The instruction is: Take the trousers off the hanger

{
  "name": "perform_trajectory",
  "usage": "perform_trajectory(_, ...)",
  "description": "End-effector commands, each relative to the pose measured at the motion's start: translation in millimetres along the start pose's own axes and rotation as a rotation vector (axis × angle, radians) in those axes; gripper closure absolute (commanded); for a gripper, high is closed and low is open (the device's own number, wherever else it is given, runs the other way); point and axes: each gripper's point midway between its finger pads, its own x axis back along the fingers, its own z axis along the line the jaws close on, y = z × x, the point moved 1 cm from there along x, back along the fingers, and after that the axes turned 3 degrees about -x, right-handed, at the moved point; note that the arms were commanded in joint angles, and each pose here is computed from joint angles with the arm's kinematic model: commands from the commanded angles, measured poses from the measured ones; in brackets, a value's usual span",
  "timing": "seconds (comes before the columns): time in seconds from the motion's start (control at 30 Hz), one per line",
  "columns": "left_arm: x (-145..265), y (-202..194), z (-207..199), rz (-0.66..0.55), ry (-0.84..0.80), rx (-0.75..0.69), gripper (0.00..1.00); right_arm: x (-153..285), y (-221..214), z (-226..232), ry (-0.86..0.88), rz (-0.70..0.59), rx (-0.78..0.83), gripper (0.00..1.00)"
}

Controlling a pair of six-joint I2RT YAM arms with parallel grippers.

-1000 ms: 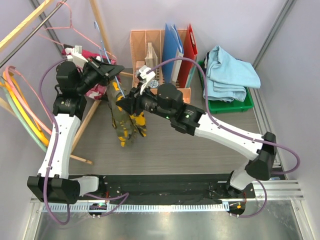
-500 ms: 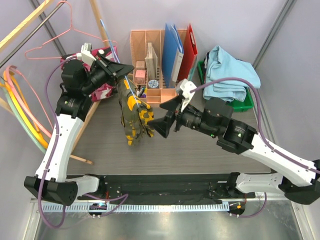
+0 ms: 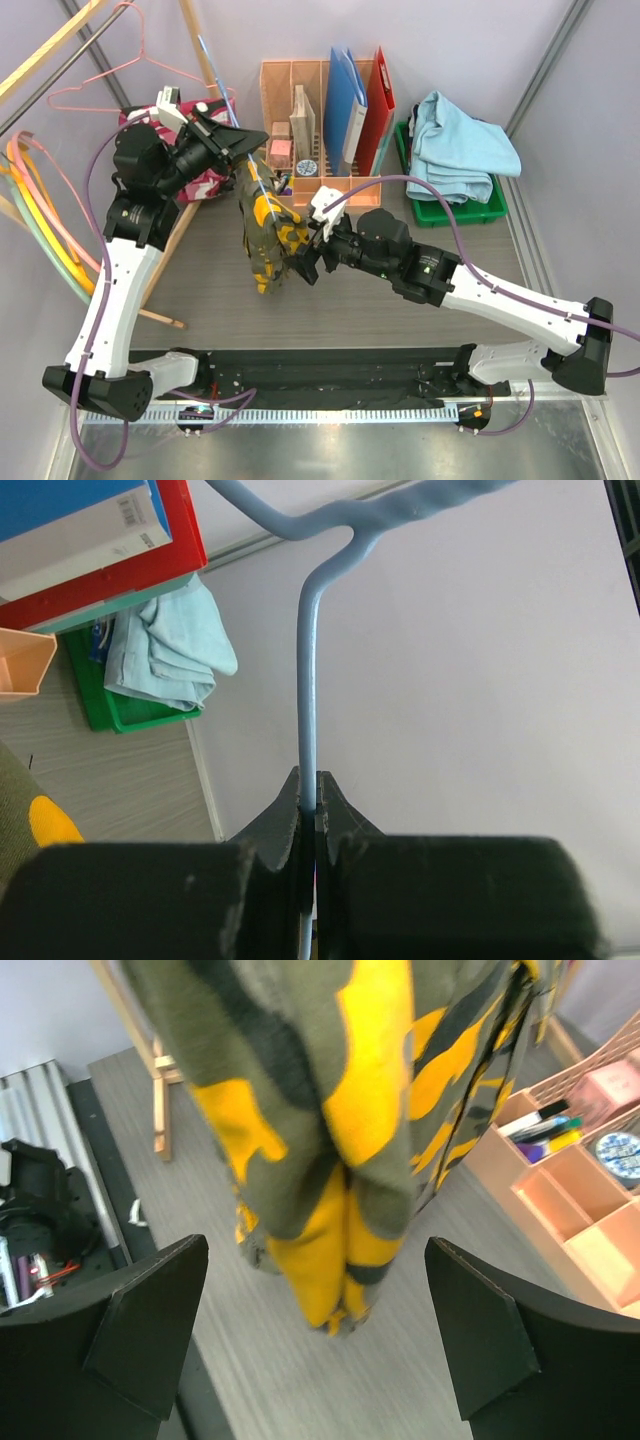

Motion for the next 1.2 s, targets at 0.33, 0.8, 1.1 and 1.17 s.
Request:
perform_trajectory(0.33,37.4,-13.5,-93.8,0.091,-0.31,-0.114,1.0,7.5,63.0,-23.4,-0.132,-0.194,0.165,0.19)
perform_trajectory(0.8,65.4,-52.0,-106.8,0.331,-0.421,-0.252,1.0,78.6,112.7,-20.1,-0.12,-0.348,0.201,0.99)
perform_trajectory(1.1,81.2,-70.7,-101.5,0.4,-0.517,-0.22,1.0,81.9,143.1,-44.4,-0.279,-0.339,0.211,0.99)
perform_trajectory(1.17,87.6,-72.5,-108.0,0.41,-0.544,-0.224,1.0,78.7,136.4,-47.9,-0.296,-0.312,0.224,0.99)
